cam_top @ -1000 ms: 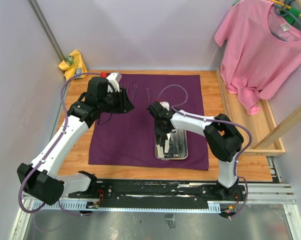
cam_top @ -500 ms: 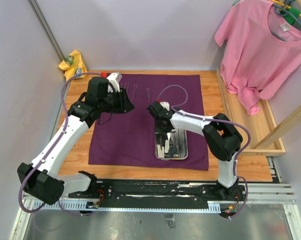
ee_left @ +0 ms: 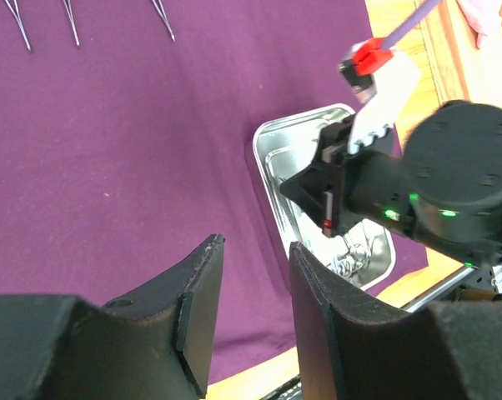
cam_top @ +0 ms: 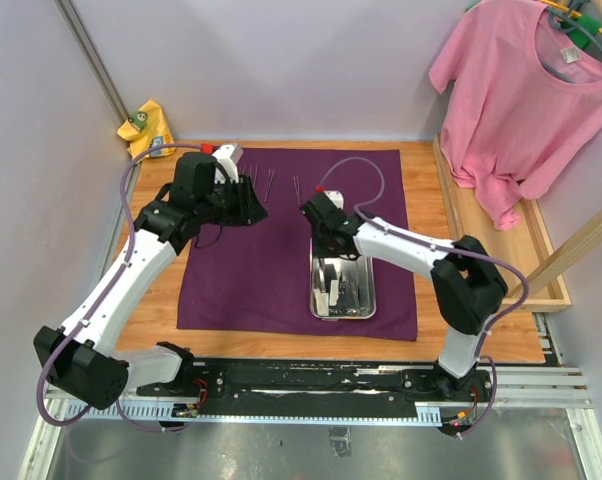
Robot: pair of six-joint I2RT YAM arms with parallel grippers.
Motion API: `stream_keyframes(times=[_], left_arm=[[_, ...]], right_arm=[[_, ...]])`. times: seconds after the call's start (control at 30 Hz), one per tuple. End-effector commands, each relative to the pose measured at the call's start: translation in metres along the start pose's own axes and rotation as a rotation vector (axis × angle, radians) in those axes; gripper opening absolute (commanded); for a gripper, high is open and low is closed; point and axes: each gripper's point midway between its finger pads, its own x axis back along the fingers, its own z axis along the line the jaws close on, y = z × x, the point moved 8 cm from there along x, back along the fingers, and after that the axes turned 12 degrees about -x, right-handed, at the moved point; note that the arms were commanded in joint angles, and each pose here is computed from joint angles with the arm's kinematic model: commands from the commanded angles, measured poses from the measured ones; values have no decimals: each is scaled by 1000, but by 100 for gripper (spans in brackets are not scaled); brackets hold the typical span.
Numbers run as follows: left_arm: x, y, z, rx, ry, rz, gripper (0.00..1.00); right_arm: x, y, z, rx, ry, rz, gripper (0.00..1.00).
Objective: Open and lay out the surgical kit
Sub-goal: Pick up the medical item from the container.
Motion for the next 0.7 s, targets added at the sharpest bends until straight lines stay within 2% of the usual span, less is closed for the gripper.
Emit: stream_keyframes(times=[0.0,0.13,0.27,0.47,0.53,0.67], left_arm=[[8,14,-6,-23,-19,-33,42],[5,13,-8,-17,-46,-25,41],[2,11,-16,-11,-135,-21,41],[-12,-1,-45,-12,-234,19,42],[-17,-7,-58,-7,-289,34,44],[-24,-14,-82,-11,-379,32,57]], right_arm=[[35,28,-9,-28,44,-93,1],[57,40,-16,-55,91,-129,1],[78,51,-25,-116,215,-157,1],[113,71,-31,-182,329,-236,1],[122,78,-33,-214,369,-246,1],[130,86,-39,-320,439,-245,1]])
